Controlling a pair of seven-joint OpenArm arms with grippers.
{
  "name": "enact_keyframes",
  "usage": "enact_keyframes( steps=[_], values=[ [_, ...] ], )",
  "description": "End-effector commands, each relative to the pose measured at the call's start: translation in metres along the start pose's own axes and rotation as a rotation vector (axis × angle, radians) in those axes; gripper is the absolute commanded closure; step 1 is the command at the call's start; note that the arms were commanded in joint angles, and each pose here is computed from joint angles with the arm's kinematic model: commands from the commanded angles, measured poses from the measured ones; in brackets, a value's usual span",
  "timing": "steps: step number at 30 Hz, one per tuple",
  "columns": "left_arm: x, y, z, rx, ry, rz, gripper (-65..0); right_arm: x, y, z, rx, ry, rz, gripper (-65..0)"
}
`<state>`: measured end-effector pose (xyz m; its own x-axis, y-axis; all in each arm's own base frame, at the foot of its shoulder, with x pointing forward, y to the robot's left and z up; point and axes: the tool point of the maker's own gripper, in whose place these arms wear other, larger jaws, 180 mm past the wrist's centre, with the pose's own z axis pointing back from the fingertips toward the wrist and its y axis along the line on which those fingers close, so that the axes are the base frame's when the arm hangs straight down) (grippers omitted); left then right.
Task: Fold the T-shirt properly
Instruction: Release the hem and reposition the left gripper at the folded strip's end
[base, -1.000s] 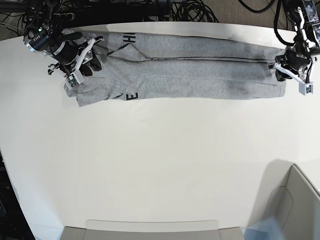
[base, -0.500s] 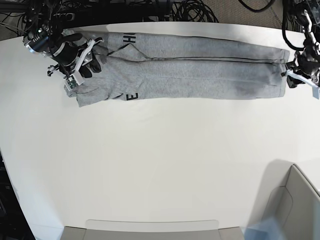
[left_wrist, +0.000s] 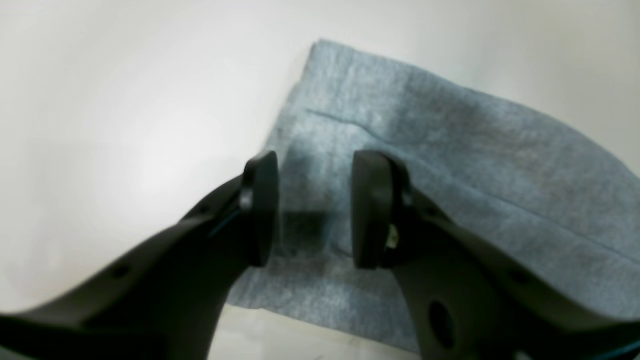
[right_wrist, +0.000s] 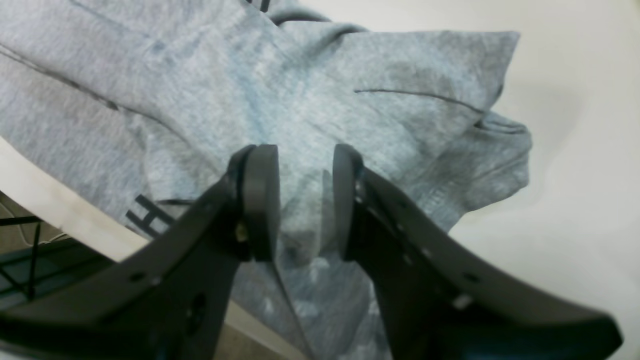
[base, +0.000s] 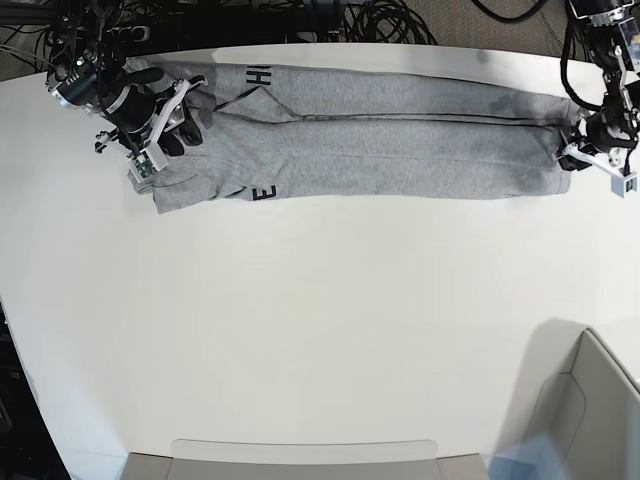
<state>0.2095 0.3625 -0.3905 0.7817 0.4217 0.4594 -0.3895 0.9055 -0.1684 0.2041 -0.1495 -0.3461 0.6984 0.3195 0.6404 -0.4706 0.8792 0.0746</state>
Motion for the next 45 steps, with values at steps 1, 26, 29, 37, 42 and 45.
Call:
enact_keyframes(
  steps=[1, 26, 29, 37, 42, 45],
  values=[
    [0.005, 0.009, 0.0, 0.009, -0.008, 0.015, -25.1, 0.009, -0.002, 0.003, -0.003, -0.032, 0.014, -18.9],
    [-0.054, 0.014, -0.032, -0.113, 0.18, -0.097, -13.6, 0.018, -0.005, 0.002, -0.009, -0.05, 0.024, -18.9],
    [-0.06, 0.007, -0.035, -0.132, 0.193, -0.127, -2.6, 0.018, -0.006, 0.003, -0.014, -0.051, 0.023, -18.9],
    [-0.062, 0.022, -0.043, -0.113, 0.161, -0.07, 0.0, 0.016, -0.006, 0.003, -0.014, -0.047, 0.018, -18.9],
    [-0.041, 0.033, -0.038, -0.086, 0.099, -0.081, 0.0, 0.02, -0.005, 0.003, -0.014, -0.06, 0.017, -18.9],
    [-0.015, 0.048, -0.028, -0.062, 0.015, -0.021, 0.0, 0.02, -0.005, 0.003, -0.012, -0.061, 0.016, -18.9]
  ],
)
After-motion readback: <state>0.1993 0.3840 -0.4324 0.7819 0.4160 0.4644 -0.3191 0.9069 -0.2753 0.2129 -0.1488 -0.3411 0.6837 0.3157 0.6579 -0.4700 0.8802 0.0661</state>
